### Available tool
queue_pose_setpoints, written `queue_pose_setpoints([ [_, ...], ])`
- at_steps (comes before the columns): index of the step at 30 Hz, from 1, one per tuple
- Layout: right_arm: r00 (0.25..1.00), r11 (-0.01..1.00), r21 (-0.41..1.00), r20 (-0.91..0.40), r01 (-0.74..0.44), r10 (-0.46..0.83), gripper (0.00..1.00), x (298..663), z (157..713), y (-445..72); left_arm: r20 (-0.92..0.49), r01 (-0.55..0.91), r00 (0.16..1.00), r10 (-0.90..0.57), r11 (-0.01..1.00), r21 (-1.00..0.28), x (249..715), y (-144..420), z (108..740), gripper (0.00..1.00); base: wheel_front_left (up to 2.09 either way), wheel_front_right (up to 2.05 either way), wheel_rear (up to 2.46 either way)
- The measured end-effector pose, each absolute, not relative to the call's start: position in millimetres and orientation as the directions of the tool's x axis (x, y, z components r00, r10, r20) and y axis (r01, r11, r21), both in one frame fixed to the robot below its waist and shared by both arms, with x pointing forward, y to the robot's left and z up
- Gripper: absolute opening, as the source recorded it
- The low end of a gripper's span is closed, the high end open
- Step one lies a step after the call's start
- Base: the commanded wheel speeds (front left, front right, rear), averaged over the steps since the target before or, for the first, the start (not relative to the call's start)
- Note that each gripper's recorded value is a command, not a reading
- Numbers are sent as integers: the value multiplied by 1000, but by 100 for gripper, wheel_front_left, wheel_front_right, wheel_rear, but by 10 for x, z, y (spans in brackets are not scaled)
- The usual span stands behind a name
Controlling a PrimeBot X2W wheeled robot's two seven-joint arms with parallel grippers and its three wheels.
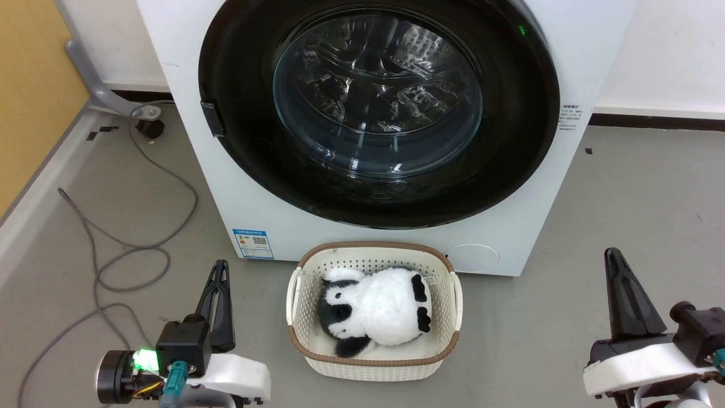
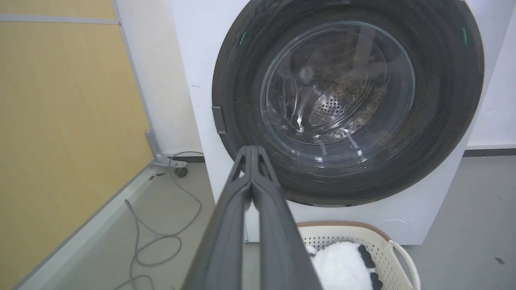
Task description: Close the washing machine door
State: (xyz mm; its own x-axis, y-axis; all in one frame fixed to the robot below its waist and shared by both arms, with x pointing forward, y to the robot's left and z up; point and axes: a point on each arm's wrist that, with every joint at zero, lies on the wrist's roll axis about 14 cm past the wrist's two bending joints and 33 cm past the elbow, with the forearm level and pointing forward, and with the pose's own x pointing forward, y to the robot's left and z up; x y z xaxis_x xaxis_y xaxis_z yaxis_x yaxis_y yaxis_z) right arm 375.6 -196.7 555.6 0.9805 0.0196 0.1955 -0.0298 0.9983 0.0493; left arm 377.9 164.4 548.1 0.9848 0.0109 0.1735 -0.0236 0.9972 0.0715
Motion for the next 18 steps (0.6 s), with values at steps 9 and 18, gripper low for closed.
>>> queue_pose_setpoints([
  [9, 983, 998, 43, 180, -39, 31, 0, 3763, 5541, -1933, 160, -21, 987, 10, 997, 69, 3782, 1655, 5471, 0, 0, 0, 0],
  [18, 985, 998, 35, 166, -49, 43, 0, 3768, 5527, -1896, 147, -15, 989, 5, 998, 67, 3784, 1662, 5462, 0, 0, 0, 0],
])
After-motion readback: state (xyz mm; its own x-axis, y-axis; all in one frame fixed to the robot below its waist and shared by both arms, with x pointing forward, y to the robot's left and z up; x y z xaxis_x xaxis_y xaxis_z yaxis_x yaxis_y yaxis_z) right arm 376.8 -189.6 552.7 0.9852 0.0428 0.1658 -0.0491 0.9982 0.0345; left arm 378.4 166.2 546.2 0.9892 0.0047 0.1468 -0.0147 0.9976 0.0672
